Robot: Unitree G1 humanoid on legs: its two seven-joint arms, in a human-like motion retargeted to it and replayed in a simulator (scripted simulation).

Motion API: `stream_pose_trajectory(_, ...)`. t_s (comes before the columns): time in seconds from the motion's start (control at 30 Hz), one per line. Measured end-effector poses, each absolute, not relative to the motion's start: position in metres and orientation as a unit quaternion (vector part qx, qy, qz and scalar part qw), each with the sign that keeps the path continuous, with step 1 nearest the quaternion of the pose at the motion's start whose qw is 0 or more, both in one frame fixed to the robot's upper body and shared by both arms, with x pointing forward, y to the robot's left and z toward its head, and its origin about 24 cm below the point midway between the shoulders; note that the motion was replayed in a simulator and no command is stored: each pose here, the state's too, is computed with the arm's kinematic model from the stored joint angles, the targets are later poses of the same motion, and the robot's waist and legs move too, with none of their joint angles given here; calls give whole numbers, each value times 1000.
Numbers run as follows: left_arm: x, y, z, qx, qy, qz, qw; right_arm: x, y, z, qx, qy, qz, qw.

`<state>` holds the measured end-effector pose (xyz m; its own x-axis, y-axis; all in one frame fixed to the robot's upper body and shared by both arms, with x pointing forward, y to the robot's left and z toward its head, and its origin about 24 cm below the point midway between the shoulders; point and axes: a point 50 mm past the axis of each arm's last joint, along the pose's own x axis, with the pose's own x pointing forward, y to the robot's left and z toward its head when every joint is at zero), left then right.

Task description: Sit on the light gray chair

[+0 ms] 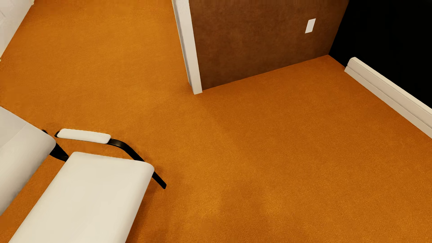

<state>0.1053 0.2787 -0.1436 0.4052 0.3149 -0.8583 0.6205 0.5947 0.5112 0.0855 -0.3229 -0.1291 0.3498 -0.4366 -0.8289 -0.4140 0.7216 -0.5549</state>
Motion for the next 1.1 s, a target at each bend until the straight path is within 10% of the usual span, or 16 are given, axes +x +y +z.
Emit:
stream_pose_trajectory(0.77,107,303,-132,437,519,33,734,155,-281,-121,-450,446,41,773)
stream_pose_trajectory(1.1,137,275,-134,443,476,-22,760,188,-281,-106,-484,404,70,773)
